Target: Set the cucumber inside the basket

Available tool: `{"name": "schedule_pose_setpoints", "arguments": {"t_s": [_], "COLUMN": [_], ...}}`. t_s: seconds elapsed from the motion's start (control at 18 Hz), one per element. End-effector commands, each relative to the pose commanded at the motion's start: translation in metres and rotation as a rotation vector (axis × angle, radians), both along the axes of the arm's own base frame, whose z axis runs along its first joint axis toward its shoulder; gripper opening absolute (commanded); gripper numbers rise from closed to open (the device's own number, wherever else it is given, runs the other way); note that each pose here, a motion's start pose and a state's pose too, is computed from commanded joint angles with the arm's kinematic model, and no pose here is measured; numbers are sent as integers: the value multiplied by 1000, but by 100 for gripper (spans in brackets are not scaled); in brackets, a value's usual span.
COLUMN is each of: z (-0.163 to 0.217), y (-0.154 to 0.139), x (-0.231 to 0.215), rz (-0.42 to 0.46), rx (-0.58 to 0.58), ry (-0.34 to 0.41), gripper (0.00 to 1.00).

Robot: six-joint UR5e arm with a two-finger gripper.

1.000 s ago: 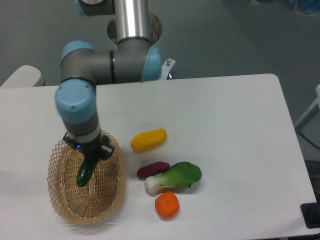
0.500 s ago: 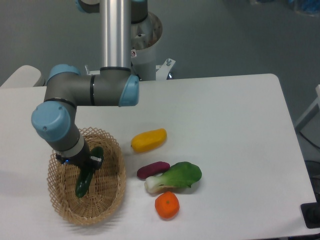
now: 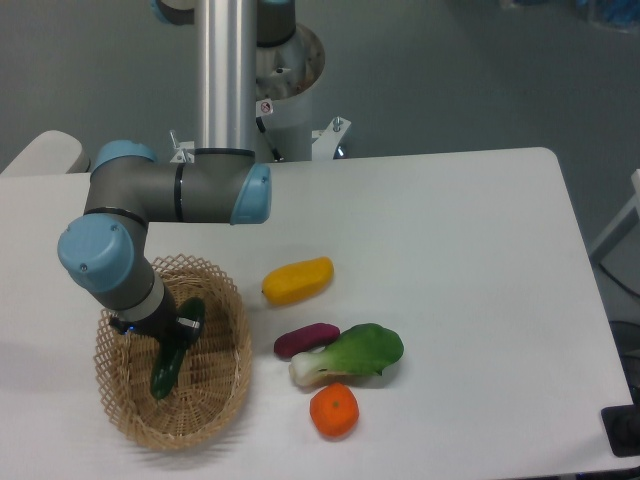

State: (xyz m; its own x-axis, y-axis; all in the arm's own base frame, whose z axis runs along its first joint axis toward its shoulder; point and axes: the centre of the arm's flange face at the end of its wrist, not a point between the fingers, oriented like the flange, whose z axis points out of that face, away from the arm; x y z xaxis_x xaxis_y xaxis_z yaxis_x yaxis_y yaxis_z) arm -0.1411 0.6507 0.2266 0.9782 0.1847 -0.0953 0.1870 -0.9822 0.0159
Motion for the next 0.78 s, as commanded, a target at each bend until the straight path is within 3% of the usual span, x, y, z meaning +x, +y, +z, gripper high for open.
{"name": "schedule_pose_setpoints", "arguments": {"t_s": [0.11, 0.22, 0.28, 0.56, 0.78], "z": [2, 5, 8, 31, 90], "y": [0, 1, 1, 10, 16], "x": [0, -1, 0, -9, -57], "rz": [-5, -9, -11, -5, 53], "rx": [2, 8, 10, 52, 156], "ry": [1, 5, 4, 19, 49], "gripper": [58, 96, 100, 100, 100]}}
